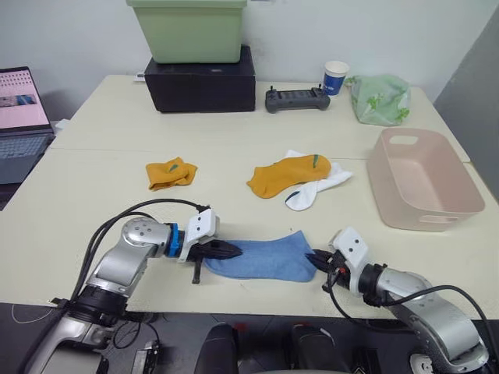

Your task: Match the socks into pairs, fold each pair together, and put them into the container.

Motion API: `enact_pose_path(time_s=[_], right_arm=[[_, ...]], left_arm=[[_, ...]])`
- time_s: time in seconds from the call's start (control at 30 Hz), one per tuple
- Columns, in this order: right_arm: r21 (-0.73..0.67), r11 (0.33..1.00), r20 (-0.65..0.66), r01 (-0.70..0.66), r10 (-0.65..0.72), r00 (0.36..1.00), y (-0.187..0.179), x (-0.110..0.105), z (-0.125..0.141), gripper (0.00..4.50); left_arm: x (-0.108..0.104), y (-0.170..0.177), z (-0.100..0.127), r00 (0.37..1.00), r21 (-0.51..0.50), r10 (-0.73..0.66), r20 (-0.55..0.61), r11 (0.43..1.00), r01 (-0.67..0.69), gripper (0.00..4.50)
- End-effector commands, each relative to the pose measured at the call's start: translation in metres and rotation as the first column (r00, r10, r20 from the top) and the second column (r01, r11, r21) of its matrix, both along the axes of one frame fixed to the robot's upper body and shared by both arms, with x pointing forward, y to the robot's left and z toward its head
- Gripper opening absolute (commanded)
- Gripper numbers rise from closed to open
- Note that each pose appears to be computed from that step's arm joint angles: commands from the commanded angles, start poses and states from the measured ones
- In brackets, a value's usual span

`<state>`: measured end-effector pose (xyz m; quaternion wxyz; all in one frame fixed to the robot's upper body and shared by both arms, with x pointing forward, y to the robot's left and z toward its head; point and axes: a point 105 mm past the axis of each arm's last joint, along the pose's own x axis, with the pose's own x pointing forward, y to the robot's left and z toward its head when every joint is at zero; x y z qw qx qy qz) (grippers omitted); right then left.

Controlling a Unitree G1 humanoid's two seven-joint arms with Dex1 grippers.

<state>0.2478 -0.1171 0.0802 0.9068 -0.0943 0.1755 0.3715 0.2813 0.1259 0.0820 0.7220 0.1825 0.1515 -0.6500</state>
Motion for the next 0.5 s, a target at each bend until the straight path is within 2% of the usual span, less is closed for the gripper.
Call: enact_pose_path(time_s=[0.03, 0.27, 0.37, 0.5], right_arm=[[0.035, 0.999, 0.052, 0.005, -0.006, 0.999, -0.008, 0.003, 0.026, 0.02], [0.041, 0.995, -0.004, -0.095, 0.096, 0.995, -0.011, -0.008, 0.045, 0.02], [0.075, 0.985, -0.037, -0.153, 0.156, 0.987, 0.000, -0.014, 0.052, 0.02], [0.165, 0.969, -0.080, -0.181, 0.196, 0.977, 0.027, -0.012, 0.057, 0.02]], left_arm=[[0.002, -0.016, 0.015, 0.998, -0.027, -0.042, 0.056, 0.999, 0.043, 0.00], [0.007, -0.034, 0.002, 0.995, 0.009, -0.086, 0.052, 0.996, 0.085, 0.00], [0.013, -0.041, -0.008, 0.997, 0.012, -0.067, 0.034, 0.998, 0.067, 0.00], [0.012, -0.035, -0.019, 0.996, 0.058, -0.084, 0.034, 0.995, 0.082, 0.00]])
